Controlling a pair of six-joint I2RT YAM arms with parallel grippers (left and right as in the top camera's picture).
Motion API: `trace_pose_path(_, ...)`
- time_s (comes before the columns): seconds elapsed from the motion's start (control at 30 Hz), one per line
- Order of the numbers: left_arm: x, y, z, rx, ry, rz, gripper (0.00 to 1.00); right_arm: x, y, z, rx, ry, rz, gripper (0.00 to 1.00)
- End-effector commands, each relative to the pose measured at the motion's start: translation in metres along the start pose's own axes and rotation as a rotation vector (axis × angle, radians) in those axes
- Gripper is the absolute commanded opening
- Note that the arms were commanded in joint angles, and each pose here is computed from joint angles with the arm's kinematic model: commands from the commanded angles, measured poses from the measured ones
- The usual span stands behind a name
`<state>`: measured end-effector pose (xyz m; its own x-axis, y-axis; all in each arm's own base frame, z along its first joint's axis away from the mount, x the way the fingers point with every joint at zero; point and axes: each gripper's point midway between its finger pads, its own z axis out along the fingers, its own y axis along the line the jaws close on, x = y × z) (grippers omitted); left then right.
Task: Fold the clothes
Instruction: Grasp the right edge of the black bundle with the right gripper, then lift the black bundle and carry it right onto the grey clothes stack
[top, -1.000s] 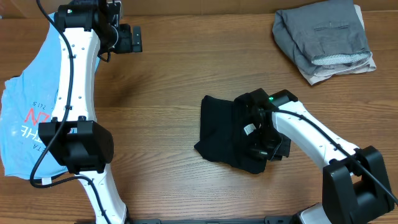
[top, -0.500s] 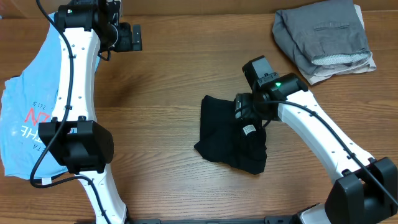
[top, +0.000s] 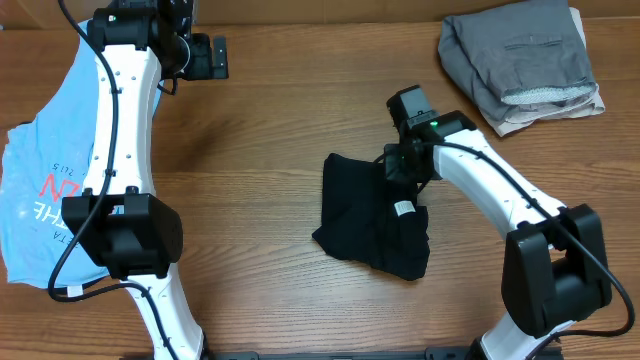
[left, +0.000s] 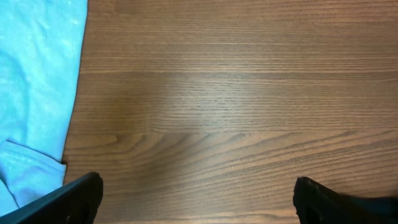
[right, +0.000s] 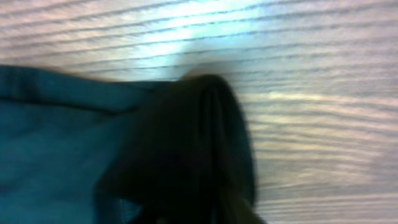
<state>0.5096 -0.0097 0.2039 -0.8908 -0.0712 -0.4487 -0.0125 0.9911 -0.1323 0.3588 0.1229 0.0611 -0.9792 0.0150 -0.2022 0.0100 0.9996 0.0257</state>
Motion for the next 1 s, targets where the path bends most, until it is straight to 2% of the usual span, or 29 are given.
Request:
trace_pose_path(0.0,-0.004,0.005,-0.006,-0.007,-0.021,0.024,1.0,-0.018,-0.02,-0.013,0.005,-0.04,0.064,0.04)
trace_pose_path(0.17,-0.004,0.005,-0.006,-0.008,-0.021,0.024,1.0,-0.021,-0.063,-0.015,-0.022,0.0,0.174,0.04)
trace_pose_path(0.27,-0.005,0.008,-0.006,-0.027,-0.023,0.023,1.0,-0.021,-0.074,-0.017,-0.146,0.026,0.179,0.06)
trace_pose_path(0.3,-0.005,0.008,-0.006,-0.027,-0.023,0.023,1.0,-0.022,-0.074,-0.018,-0.186,0.028,0.179,0.14)
trace_pose_path(0.33,-0.004,0.008,-0.006,-0.027,-0.023,0.023,1.0,-0.023,-0.075,-0.02,-0.226,0.03,0.187,0.36)
trace_pose_path(0.37,-0.004,0.008,-0.006,-0.027,-0.022,0.023,1.0,-0.023,-0.076,-0.021,-0.246,0.032,0.202,0.68)
trace_pose_path(0.4,-0.004,0.008,-0.006,-0.027,-0.022,0.023,1.0,-0.022,-0.078,-0.021,-0.263,0.04,0.216,0.85)
trace_pose_path(0.43,-0.004,0.008,-0.006,-0.027,-0.021,0.023,1.0,-0.02,-0.079,-0.022,-0.28,0.051,0.231,0.95)
trace_pose_path(0.47,-0.004,0.008,-0.006,-0.027,-0.021,0.023,1.0,-0.017,-0.081,-0.023,-0.291,0.066,0.245,1.0)
trace_pose_path(0.6,-0.004,0.008,-0.006,-0.027,-0.021,0.023,1.0,-0.003,-0.084,-0.026,-0.32,0.126,0.284,1.0)
trace_pose_path(0.73,-0.003,0.008,-0.006,-0.027,-0.015,0.022,1.0,0.009,-0.059,-0.028,-0.472,0.164,0.223,1.0)
trace_pose_path(0.97,0.001,0.009,-0.006,-0.027,-0.001,0.021,1.0,0.03,-0.047,-0.014,-0.547,0.199,0.194,1.0)
